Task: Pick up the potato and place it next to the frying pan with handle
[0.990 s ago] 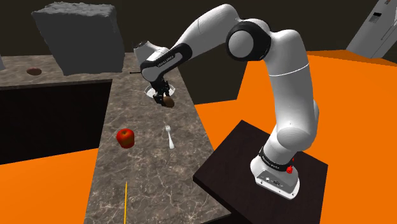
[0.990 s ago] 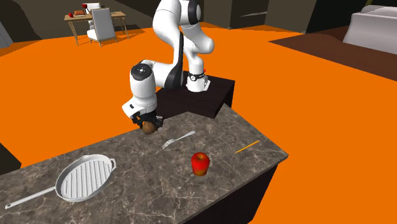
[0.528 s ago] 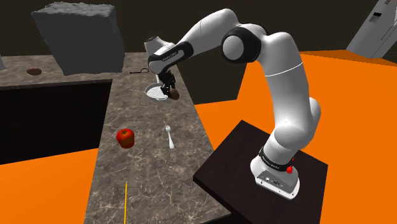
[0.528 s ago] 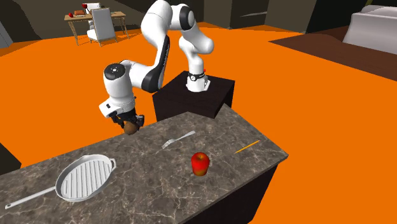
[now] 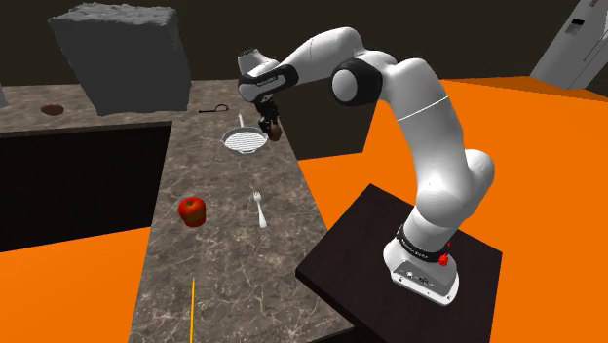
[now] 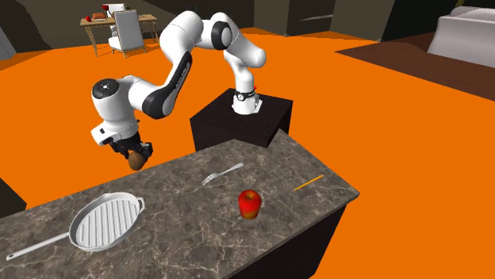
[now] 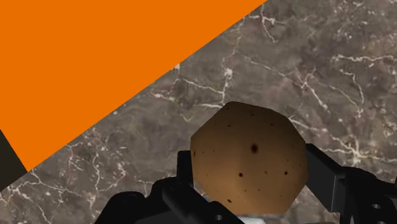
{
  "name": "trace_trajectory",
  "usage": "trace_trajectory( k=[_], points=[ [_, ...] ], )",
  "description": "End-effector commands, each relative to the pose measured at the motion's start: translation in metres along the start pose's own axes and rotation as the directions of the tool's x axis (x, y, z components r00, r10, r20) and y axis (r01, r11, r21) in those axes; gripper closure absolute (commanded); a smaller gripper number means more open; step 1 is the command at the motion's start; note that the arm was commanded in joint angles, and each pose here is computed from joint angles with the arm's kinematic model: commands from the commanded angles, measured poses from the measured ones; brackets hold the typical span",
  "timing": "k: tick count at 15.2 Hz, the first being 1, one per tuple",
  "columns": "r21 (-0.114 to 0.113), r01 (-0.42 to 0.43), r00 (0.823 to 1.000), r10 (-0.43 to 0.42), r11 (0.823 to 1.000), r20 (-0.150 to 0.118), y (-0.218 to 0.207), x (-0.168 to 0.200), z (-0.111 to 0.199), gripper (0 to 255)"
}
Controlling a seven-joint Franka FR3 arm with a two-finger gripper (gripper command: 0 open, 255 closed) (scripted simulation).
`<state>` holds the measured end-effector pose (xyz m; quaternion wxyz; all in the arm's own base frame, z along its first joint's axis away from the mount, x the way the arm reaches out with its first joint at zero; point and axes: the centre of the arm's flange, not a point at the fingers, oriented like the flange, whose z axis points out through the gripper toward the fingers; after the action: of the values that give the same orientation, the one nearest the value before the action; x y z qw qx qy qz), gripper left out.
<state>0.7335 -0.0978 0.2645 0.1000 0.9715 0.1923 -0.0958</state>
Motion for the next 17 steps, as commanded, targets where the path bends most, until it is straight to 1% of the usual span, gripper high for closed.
trace_trajectory(
  k=[1,2,17],
  points=[
    [0.0,0.001,1.0,-0.001,1.0,-0.001,0.026,-0.001,0.0,255],
    [0.0,0.001,1.0,-0.001,1.0,-0.001,0.035,-0.001,0.002,255],
    [0.0,0.001,1.0,-0.001,1.0,-0.001,0.023,0.017,0.078,255]
  ],
)
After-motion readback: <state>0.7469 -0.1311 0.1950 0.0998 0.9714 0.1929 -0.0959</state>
